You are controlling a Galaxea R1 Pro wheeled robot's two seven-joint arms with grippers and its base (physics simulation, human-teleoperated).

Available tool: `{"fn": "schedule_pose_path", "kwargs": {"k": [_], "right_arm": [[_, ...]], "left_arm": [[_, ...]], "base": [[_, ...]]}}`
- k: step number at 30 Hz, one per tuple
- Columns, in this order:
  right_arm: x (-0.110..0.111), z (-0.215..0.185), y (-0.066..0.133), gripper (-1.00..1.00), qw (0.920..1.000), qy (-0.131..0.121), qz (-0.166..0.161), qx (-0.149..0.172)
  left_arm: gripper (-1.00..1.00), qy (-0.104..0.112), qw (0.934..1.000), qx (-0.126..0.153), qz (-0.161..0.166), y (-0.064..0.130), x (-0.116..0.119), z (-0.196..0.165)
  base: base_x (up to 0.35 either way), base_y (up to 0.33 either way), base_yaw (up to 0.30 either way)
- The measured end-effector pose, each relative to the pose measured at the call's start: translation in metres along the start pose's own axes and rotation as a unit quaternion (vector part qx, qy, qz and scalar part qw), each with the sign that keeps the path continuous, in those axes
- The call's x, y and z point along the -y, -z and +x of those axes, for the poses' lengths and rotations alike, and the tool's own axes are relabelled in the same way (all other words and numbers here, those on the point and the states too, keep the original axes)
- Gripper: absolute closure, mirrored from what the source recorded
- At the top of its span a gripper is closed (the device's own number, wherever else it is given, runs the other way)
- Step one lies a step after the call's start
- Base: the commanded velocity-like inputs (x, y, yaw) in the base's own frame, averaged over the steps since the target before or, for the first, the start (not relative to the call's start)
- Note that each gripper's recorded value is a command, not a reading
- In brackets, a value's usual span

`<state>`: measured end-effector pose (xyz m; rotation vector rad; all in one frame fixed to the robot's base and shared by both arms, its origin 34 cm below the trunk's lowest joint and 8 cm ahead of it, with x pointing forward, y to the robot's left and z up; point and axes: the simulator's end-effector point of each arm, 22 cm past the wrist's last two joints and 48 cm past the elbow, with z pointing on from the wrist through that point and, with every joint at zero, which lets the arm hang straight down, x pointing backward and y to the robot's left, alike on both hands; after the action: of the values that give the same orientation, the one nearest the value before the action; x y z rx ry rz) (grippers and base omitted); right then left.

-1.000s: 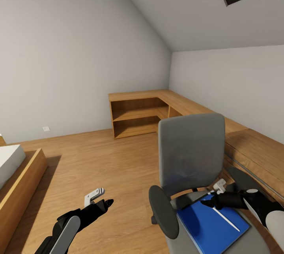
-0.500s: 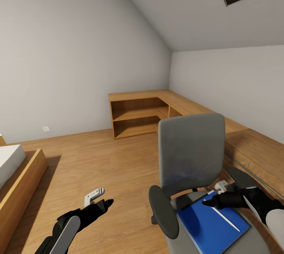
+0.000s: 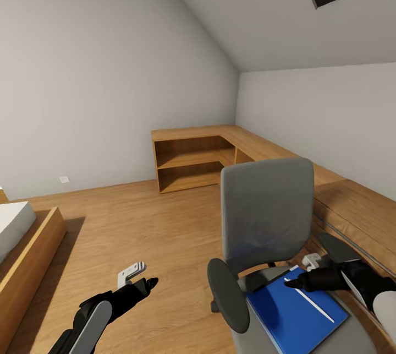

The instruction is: In the bedroom, organize the workspace by keeping the computer under the desk, ensuring the monitor is on the desk, placing the keyboard on the desk next to the monitor, placing the mouse on the desk next to the keyboard, moving the folder from the swivel chair onto the desk next to the mouse, stacking the notebook on top of the folder with the pen on top of the notebook, and positioning the swivel chair next to the desk.

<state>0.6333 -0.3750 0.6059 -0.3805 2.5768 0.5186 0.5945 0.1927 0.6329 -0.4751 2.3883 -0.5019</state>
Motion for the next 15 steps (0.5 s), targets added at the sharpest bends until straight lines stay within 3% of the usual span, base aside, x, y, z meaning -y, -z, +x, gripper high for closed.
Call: {"fn": "schedule_pose_path", "kwargs": {"k": [15], "right_arm": [[0.0051,0.0036,0.0038,-1.00,0.9999,-0.008,0.005,-0.006]], "left_arm": [[-1.00,0.000,1.0000,0.000,0.000,-0.0002,-0.0001,0.0004]], "base": [[0.000,0.000,0.000]]}}
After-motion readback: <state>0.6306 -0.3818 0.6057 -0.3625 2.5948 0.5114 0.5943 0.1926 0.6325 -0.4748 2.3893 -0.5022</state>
